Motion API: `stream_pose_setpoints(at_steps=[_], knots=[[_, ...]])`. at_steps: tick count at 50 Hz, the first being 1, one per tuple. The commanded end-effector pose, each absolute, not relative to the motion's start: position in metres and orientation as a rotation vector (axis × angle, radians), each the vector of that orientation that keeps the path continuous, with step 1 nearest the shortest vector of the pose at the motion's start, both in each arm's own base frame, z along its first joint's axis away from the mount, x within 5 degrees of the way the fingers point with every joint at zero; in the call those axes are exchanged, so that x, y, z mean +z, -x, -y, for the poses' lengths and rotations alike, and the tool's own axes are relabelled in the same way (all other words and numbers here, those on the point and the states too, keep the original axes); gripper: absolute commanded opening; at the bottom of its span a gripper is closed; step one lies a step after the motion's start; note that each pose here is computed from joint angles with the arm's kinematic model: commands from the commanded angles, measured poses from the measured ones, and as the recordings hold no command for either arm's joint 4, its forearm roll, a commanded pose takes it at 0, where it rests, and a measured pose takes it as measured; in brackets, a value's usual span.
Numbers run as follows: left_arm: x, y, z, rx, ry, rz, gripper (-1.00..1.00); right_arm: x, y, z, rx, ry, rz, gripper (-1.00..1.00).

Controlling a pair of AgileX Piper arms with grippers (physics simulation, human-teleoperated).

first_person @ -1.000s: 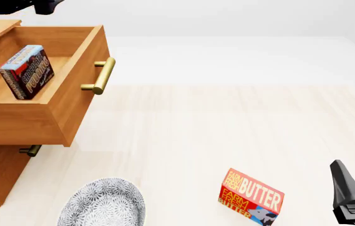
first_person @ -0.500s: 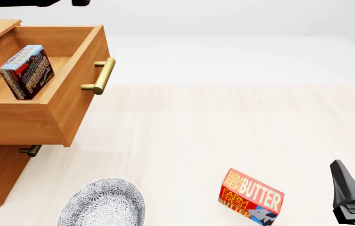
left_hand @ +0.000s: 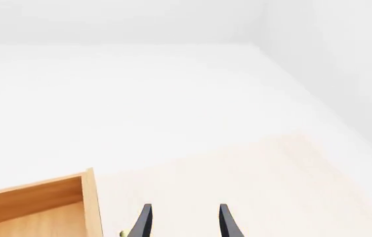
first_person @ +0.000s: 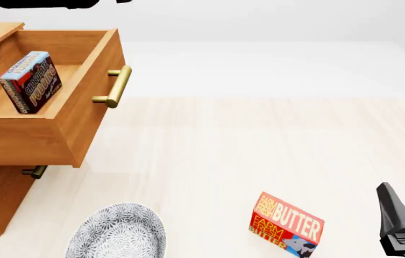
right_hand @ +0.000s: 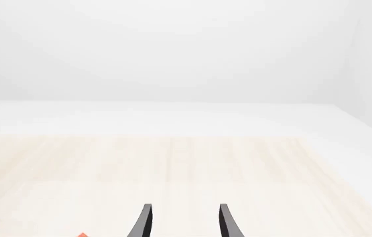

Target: Put the chocolate pudding in the top drawer of the cabinet and close it.

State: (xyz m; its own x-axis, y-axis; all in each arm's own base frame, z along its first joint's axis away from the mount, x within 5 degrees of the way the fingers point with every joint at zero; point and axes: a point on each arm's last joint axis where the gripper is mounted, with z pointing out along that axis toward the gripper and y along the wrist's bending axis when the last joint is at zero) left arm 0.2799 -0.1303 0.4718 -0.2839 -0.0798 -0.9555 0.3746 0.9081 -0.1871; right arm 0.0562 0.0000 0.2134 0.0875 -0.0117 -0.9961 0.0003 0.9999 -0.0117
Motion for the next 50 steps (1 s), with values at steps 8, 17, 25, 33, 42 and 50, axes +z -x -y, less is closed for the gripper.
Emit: stream_pose_setpoints(at_steps=[8, 17, 25, 33, 42, 50], knots=[[0.466, -0.291, 0.146, -0.542, -0.153, -1.834, 1.0, 0.213, -0.056, 0.0, -0.009, 0.009, -1.483, 1.0], [0.458, -0.294, 0.154, -0.588, -0.12, -1.849, 1.0, 0.213, -0.056, 0.0, -0.009, 0.009, -1.483, 1.0], [0.444, -0.294, 0.163, -0.636, -0.094, -1.869, 1.0, 0.213, -0.056, 0.0, -0.009, 0.009, -1.483, 1.0], [0.436, -0.294, 0.164, -0.676, -0.047, -1.873, 1.0, 0.213, -0.056, 0.0, -0.009, 0.009, -1.483, 1.0], [0.419, -0.296, 0.168, -0.703, -0.012, -1.908, 1.0, 0.213, -0.056, 0.0, -0.009, 0.009, -1.483, 1.0], [0.413, -0.298, 0.171, -0.719, 0.001, -1.915, 1.0, 0.213, -0.056, 0.0, -0.009, 0.009, -1.483, 1.0]])
